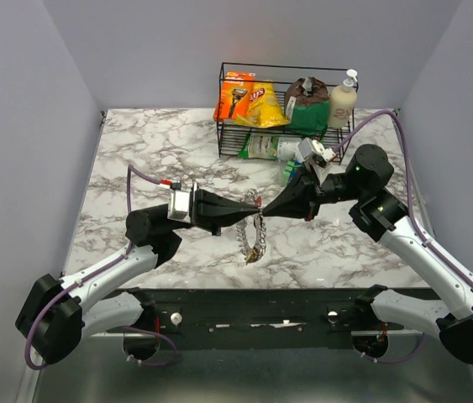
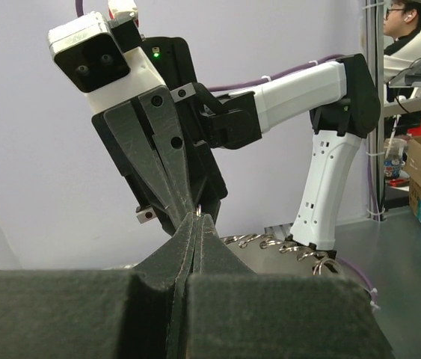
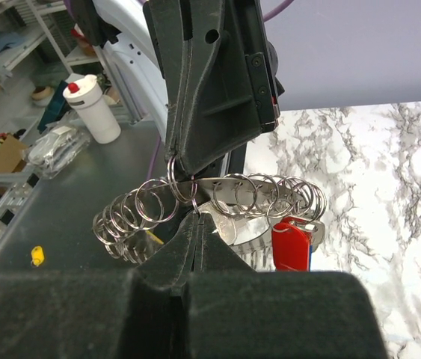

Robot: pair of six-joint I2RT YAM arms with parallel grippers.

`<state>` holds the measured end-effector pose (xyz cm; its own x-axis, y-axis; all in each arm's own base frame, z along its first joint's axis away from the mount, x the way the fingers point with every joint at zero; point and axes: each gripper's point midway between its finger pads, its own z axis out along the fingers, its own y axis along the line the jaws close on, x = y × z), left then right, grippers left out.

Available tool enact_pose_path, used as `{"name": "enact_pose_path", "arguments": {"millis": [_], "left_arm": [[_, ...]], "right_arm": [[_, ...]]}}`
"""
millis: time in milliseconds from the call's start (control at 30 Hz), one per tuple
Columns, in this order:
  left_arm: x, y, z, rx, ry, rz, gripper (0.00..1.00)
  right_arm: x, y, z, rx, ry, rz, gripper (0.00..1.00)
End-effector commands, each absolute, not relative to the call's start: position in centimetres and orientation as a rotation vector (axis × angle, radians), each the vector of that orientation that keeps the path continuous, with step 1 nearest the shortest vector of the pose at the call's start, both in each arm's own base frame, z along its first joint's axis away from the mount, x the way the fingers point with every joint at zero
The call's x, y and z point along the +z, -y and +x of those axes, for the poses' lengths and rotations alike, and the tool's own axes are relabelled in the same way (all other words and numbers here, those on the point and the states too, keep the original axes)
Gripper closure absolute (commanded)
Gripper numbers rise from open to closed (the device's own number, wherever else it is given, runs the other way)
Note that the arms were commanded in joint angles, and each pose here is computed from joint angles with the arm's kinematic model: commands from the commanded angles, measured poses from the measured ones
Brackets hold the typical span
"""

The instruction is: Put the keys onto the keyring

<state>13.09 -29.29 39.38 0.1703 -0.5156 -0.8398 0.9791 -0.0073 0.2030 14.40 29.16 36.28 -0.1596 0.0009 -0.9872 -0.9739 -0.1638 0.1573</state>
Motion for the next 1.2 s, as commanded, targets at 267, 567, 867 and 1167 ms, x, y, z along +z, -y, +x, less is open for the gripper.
{"name": "enact_pose_path", "arguments": {"millis": [267,567,867,1167], "left_arm": [[41.7,28.6,12.0,-1.291,-0.528,0.94,1.0],[41.6,28.6,12.0,-1.281,-0.533,0.941,1.0],[41.4,28.4,12.2,-1.254,-0.547,0.94,1.0],[41.5,28.1,12.0,-1.231,-0.544,0.944,1.0]], "right_arm": [[36.2,-30.0,15.1,1.434,-1.283,-1.194,0.99],[36.1,-30.2,15.5,1.426,-1.306,-1.166,0.88],[35.7,-29.3,15.6,1.331,-1.303,-1.127,0.72],[35.3,-28.5,16.2,1.24,-1.317,-1.09,0.48]]}}
